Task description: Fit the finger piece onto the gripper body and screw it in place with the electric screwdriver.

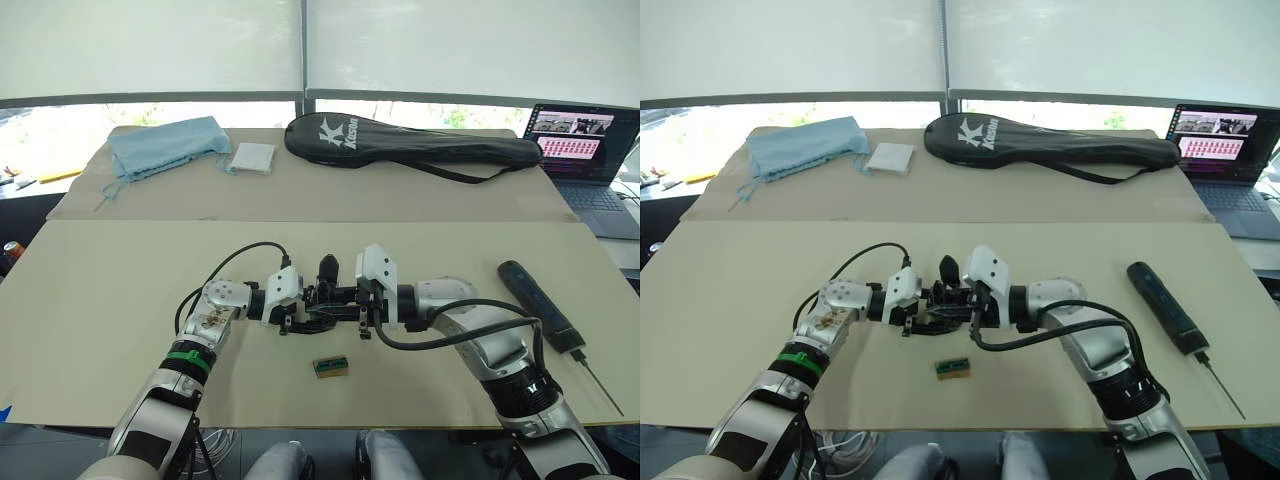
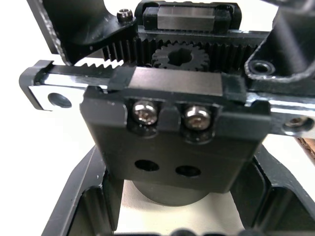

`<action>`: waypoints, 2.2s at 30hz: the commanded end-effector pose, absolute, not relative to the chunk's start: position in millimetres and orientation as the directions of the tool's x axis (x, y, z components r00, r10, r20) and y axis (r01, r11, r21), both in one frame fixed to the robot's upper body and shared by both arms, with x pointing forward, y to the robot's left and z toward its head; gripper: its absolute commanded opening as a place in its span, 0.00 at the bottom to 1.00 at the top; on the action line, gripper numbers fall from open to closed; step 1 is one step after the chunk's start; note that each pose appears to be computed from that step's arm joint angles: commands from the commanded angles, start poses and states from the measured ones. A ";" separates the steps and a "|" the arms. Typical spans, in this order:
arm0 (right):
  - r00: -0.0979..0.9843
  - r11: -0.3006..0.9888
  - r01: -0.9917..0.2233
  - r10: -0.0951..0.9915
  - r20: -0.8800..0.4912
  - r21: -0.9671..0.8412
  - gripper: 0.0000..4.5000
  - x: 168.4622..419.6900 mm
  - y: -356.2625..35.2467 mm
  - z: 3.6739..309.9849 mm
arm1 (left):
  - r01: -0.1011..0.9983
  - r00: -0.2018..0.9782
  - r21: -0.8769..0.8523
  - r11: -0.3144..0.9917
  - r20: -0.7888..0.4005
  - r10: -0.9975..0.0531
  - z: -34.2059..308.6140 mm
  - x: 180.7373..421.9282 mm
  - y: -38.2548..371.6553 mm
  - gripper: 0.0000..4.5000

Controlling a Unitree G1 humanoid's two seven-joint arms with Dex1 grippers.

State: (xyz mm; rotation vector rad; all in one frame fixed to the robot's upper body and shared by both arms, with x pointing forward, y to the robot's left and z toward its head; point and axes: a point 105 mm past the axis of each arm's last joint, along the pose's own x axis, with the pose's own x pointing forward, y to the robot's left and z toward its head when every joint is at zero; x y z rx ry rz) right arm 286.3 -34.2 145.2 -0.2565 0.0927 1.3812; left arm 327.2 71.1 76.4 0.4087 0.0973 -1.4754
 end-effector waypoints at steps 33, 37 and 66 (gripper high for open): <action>0.127 0.099 -0.965 0.987 -0.100 -0.245 0.80 278.1 -29.3 178.5 | 0.983 0.099 0.179 0.033 -0.373 -0.922 61.5 323.8 75.7 0.53; 0.052 0.045 -0.966 0.998 -0.021 -0.256 0.99 262.9 -35.2 190.7 | 0.983 0.104 0.180 0.038 -0.377 -0.920 60.7 324.1 76.1 0.53; 0.668 0.650 -0.689 0.741 0.068 -0.320 1.00 212.3 -205.7 213.7 | 0.966 0.166 0.236 0.109 -0.241 -0.956 122.5 292.5 161.0 0.98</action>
